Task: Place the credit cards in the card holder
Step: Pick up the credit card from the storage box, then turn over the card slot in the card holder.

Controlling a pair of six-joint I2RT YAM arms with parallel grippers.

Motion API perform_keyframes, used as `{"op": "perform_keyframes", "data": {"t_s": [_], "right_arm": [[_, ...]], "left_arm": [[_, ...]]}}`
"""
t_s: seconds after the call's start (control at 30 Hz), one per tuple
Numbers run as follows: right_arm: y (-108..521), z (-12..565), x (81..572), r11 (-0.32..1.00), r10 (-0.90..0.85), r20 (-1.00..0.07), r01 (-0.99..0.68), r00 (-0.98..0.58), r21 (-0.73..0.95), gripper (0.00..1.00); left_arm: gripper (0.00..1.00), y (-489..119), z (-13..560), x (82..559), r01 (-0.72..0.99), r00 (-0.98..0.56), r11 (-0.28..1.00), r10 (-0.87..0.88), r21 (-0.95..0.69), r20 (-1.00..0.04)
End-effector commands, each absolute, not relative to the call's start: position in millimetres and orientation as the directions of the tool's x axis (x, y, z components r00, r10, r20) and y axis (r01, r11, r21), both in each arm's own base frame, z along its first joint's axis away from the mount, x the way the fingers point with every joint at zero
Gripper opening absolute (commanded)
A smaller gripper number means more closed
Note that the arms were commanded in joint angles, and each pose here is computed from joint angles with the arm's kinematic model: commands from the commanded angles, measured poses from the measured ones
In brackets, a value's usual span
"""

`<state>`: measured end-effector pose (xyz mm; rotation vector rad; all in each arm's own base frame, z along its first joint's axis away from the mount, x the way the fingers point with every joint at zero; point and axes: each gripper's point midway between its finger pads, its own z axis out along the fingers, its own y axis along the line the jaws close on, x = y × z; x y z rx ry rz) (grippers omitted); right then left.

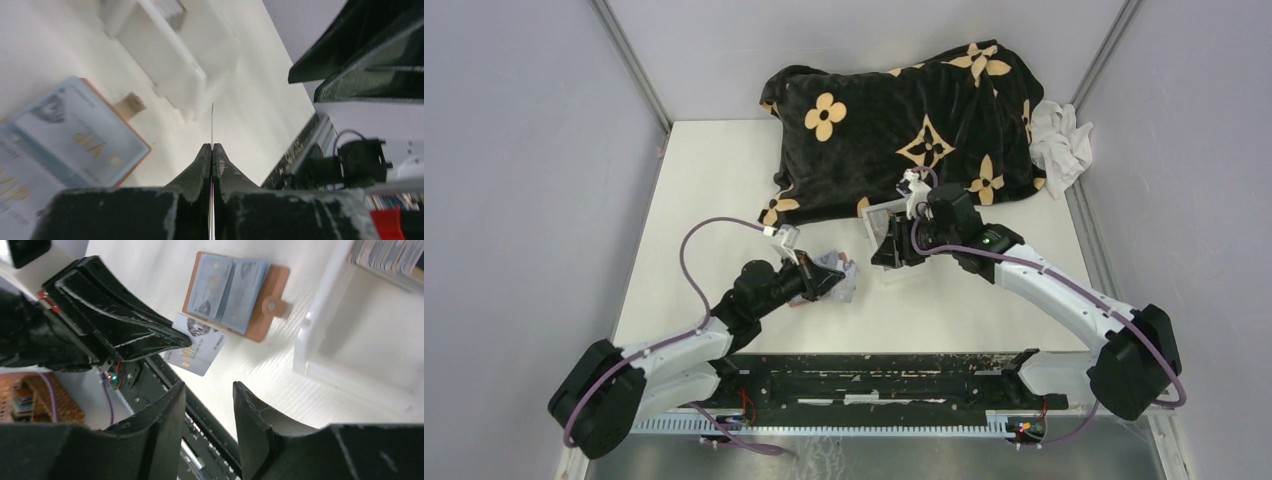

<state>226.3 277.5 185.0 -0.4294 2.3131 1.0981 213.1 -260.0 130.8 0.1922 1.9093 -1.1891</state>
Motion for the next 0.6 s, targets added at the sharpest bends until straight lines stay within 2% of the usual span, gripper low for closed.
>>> {"op": "perform_keyframes", "data": {"t_s": [0.0,0.1,0.17,0.23,0.33,0.43,0.47,0.5,0.53,0.57], "right_arm": [[293.1,204.4,262.6,0.728,-0.098,-0.756,-0.565,-0.647,0.389,0.45],[288.8,218.4,292.6,0.839,-0.161,-0.86,-0.526,-0.484,0.139,0.44],[284.6,231.2,315.0,0.881,-0.17,-0.909,-0.473,-0.38,0.033,0.45],[284.7,249.0,335.9,0.911,-0.119,-0.949,-0.412,-0.293,0.013,0.4],[286.3,258.1,362.1,0.953,-0.007,-0.972,-0.297,-0.234,0.065,0.2],[304.9,241.3,369.2,0.945,-0.041,-0.955,-0.323,-0.294,0.059,0.16],[313.0,232.3,368.8,0.934,-0.069,-0.943,-0.352,-0.325,0.053,0.19],[322.4,224.8,366.6,0.915,-0.1,-0.935,-0.401,-0.34,0.048,0.31],[332.3,217.0,363.1,0.888,-0.12,-0.934,-0.456,-0.336,0.05,0.63],[339.1,214.2,362.4,0.873,-0.102,-0.942,-0.482,-0.32,0.069,0.84]], "left_arm": [[0.03,-210.4,130.3,243.4,0.282,-0.506,0.686,-0.488,-0.67,-0.712],[0.03,-188.3,133.7,245.6,0.198,-0.448,0.704,-0.554,-0.682,-0.702],[0.03,-178.1,136.7,245.3,0.164,-0.419,0.705,-0.584,-0.69,-0.696],[0.03,-169.2,137.2,245.8,0.13,-0.398,0.715,-0.597,-0.687,-0.697],[0.03,-156.8,134.5,247.2,0.072,-0.374,0.735,-0.607,-0.675,-0.701],[0.03,-145.3,128.6,248.0,0.015,-0.355,0.751,-0.613,-0.66,-0.706],[0.03,-141.2,126.0,248.0,-0.006,-0.347,0.754,-0.617,-0.657,-0.706],[0.03,-135.6,124.6,248.9,-0.029,-0.33,0.756,-0.625,-0.654,-0.707],[0.03,-132.1,121.9,248.5,-0.043,-0.321,0.755,-0.631,-0.654,-0.707],[0.03,-129.2,119.9,248.4,-0.053,-0.313,0.755,-0.634,-0.654,-0.707]]}}
